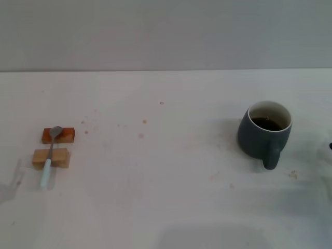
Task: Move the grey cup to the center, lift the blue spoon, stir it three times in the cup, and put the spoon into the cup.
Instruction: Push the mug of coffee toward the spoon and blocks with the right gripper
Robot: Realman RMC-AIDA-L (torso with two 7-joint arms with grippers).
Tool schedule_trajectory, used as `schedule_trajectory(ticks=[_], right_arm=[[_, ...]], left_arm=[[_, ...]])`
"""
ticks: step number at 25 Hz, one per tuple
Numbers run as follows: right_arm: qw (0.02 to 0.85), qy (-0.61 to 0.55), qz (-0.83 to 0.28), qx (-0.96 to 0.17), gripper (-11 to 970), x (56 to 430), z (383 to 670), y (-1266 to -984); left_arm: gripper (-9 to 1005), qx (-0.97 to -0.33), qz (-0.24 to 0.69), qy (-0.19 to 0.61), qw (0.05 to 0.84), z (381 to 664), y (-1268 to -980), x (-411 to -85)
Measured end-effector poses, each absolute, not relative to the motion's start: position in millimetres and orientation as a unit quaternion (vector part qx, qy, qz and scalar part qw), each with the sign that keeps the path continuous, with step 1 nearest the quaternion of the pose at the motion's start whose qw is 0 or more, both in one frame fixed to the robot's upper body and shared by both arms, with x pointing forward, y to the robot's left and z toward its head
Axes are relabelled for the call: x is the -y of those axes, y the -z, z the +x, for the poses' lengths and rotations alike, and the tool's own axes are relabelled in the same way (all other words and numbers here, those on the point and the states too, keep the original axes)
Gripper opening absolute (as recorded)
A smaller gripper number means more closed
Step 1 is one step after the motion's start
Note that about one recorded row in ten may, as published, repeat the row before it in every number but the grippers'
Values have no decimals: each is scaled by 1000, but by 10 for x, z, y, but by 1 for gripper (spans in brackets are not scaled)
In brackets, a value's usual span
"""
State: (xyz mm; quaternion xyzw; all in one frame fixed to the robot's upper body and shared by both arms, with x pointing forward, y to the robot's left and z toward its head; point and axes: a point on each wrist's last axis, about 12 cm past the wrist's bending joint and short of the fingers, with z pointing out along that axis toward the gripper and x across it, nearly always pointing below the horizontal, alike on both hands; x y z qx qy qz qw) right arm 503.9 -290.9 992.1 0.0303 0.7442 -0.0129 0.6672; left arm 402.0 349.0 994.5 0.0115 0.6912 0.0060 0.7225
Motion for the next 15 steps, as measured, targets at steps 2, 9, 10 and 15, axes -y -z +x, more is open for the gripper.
schedule_trajectory(ticks=[2,9,10,15], right_arm=[[664,6,29,-747,-1,2873,5055,-9916],[657,-12,13,-753,-1,2761,5090,-9910],[657,-12,13,-753,-1,2761,5090,-9910],[658,-24,5,-752,-1,2688,5110,-9923]], left_arm=[[810,-691,12,-6,723,4023,-9946,-3489],[810,-691,12,-6,723,4028,-9948,-3487],[810,-691,12,-5,723,4028,-9948,-3487],[809,-691,10,-2,723,4027,-9947,-3485]])
